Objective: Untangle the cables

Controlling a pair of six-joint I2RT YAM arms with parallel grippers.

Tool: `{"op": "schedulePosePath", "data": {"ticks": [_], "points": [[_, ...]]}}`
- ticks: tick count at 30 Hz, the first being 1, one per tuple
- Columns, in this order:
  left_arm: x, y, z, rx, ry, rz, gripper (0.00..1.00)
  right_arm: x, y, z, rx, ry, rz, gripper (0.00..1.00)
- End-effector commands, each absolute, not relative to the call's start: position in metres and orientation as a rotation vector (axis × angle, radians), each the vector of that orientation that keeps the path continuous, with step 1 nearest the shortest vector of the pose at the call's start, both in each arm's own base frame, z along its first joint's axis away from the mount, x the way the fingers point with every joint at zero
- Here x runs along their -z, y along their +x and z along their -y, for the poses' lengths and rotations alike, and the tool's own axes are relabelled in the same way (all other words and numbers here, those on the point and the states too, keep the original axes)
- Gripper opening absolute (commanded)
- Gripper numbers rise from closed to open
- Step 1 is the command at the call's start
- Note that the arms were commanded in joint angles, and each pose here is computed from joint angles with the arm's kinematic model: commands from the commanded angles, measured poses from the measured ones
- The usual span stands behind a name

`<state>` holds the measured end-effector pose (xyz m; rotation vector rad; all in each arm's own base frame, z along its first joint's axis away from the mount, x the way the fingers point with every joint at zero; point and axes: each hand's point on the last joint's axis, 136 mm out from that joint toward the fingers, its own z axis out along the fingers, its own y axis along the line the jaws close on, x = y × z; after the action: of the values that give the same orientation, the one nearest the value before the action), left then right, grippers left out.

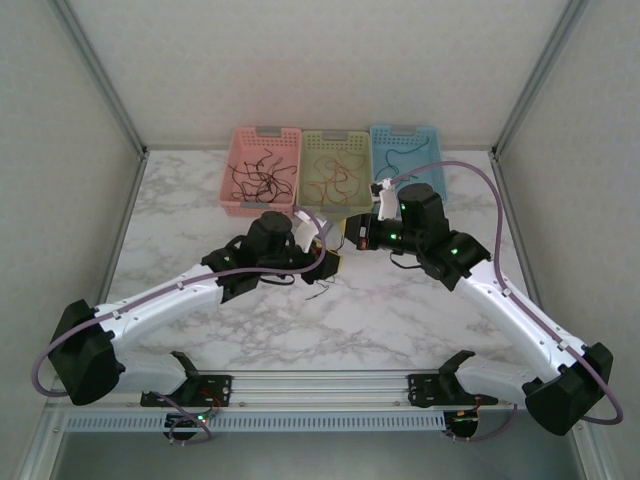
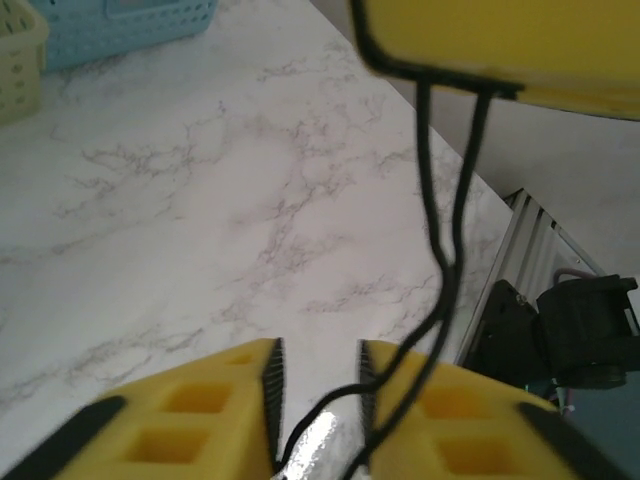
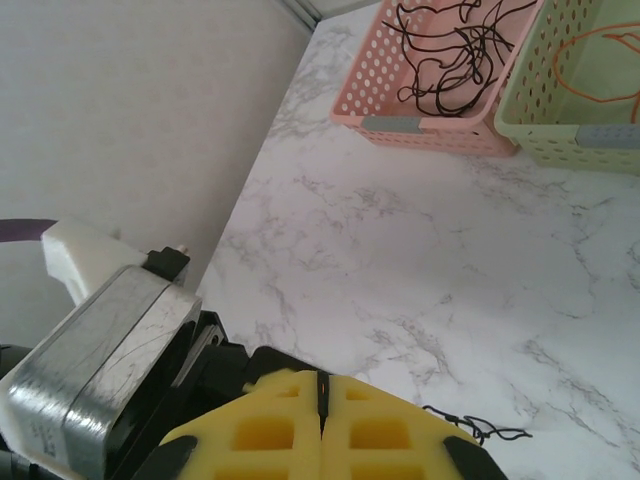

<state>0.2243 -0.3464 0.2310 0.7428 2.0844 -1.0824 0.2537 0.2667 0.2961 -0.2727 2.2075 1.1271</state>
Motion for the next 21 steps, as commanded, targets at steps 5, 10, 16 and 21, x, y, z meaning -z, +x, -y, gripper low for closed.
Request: {"op": "schedulePosePath", "data": {"ticks": [5, 10, 16, 21], "points": [[-0.240, 0.221, 0.342, 1.066, 0.740, -2.064, 0.01, -0.294, 0.248, -0.257, -1.076, -0.272, -2.206, 0.07], [-0.235, 0.232, 0.316, 0.894, 0.677, -2.125, 0.00, -0.259, 0.266, -0.229, -0.811, -0.206, -2.237, 0.64], [-0.262, 0.263, 0.274, 0.791, 0.501, -2.140, 0.00, -0.180, 0.284, -0.182, -0.448, -0.134, -2.279, 0.69], [-0.287, 0.309, 0.238, 0.683, 0.281, -2.158, 0.00, -0.119, 0.286, -0.153, -0.207, -0.122, -2.338, 0.63]]}}
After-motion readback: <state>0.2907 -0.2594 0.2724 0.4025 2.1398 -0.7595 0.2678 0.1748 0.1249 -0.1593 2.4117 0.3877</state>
